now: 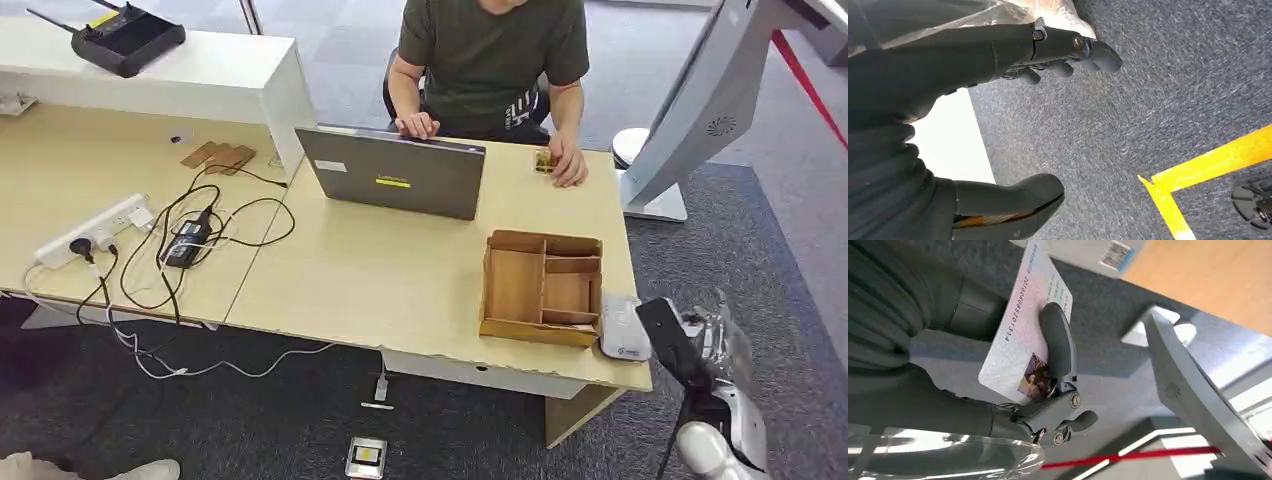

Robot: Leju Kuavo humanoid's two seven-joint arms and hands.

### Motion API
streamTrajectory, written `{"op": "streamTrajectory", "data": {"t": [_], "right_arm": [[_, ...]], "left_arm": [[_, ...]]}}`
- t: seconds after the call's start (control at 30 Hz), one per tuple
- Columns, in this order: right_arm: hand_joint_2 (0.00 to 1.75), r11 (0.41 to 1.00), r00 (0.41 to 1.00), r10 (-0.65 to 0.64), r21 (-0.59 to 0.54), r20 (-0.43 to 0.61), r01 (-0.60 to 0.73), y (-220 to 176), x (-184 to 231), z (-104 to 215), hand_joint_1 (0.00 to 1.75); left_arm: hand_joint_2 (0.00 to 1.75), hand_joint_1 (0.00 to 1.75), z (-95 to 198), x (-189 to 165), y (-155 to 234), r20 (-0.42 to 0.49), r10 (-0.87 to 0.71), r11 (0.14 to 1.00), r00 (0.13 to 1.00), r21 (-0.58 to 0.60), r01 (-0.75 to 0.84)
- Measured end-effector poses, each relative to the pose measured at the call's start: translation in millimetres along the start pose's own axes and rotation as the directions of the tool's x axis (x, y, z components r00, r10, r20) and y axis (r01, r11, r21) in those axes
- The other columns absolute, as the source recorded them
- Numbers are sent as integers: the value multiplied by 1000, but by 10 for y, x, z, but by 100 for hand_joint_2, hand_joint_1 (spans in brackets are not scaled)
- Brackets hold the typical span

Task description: Pass the card to the sensor for recognition and then transmit it.

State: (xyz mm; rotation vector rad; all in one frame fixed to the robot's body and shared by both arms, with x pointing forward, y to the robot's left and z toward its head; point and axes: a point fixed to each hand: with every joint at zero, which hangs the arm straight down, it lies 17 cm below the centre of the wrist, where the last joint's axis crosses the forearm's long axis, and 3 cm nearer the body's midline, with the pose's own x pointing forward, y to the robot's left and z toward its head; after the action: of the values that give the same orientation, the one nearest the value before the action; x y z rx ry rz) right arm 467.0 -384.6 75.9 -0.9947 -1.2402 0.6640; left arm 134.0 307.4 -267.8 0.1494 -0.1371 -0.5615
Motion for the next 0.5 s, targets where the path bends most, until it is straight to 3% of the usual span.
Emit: {"op": "streamTrajectory", "data": {"t": [0.3,0.5], "right_arm": [[175,997,975,23,-73,219,-7,-527,983,-105,175],[175,983,915,177,-105,361,-148,-610,1802,-139,175]], "left_arm": [[175,0,5,38,1,9,-15,1000,1000,-6,15],[175,0,27,230,66,34,-56,998,998,-2,56]]}}
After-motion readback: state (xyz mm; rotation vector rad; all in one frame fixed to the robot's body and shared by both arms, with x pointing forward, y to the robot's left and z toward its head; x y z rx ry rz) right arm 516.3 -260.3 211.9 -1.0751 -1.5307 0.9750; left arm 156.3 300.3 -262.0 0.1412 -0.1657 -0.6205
